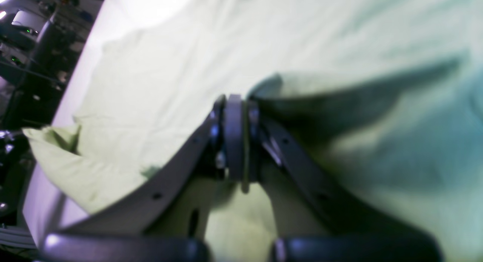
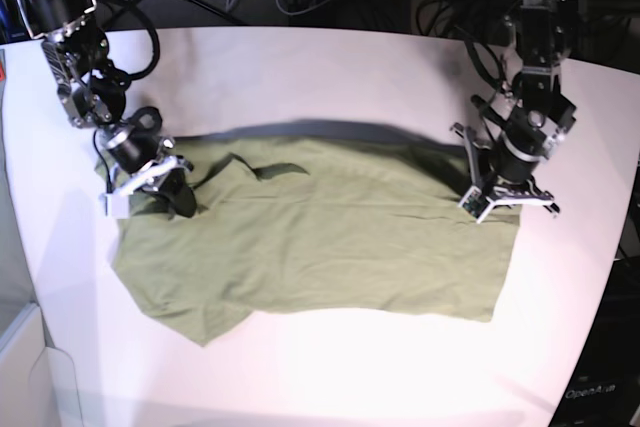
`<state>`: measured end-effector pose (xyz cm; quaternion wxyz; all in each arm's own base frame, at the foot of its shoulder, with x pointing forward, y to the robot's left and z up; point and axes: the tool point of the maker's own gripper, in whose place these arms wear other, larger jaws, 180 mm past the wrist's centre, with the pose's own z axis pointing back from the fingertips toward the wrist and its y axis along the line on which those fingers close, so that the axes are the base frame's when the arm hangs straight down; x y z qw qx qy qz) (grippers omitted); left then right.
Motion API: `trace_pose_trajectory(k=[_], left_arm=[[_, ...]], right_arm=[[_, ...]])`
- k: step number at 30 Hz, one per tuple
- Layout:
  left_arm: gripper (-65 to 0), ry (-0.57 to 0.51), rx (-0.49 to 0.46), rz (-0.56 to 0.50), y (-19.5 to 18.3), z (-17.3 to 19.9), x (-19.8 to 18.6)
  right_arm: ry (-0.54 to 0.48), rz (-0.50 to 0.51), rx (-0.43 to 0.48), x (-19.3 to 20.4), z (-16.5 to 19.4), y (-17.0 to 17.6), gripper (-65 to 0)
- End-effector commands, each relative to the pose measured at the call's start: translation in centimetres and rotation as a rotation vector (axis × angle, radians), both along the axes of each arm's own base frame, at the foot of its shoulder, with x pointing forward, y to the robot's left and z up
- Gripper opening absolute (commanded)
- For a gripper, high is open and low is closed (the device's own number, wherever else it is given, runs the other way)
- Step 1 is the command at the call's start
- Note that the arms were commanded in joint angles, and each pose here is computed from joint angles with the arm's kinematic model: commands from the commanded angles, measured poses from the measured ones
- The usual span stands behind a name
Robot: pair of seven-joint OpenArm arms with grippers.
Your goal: Fold the T-shirt properly
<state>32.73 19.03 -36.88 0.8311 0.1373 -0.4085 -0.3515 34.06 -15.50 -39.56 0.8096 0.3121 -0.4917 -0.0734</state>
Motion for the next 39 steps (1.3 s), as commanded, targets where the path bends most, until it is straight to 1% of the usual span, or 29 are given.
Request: trace_pose_trajectory(k=[1, 11, 17, 20, 29, 39], left_arm=[[-62.2, -0.055, 0.006, -0.005, 0.2, 1.7, 1.0], [-62.2, -0.072, 0.01, -0.002, 0.4, 2.4, 2.0], [-62.2, -0.093, 0.023, -0.002, 0.8, 3.3, 2.8], [-62.2, -0.094, 0.023, -0.002, 0.8, 3.3, 2.8], [-62.2, -0.13, 0.045, -0.001, 1.6, 4.8, 4.1], [-62.3, -0.103, 0.041, 0.01, 2.0, 3.8, 4.7]], right_arm=[[-0.054, -0.003, 0.005, 0.9, 1.6, -0.5, -63.8], [-0.096, -0.004, -0.008, 2.6, 3.2, -1.0, -63.7], [-0.141, -0.008, -0.031, 4.4, 5.1, -1.9, -63.7], [-0.12, -0.022, -0.063, 4.9, 5.1, -2.8, -63.8], [-0.146, -0.028, -0.067, 6.0, 6.2, -3.0, -63.7], [-0.121, -0.044, -0.078, 6.2, 5.3, -3.7, -63.7]])
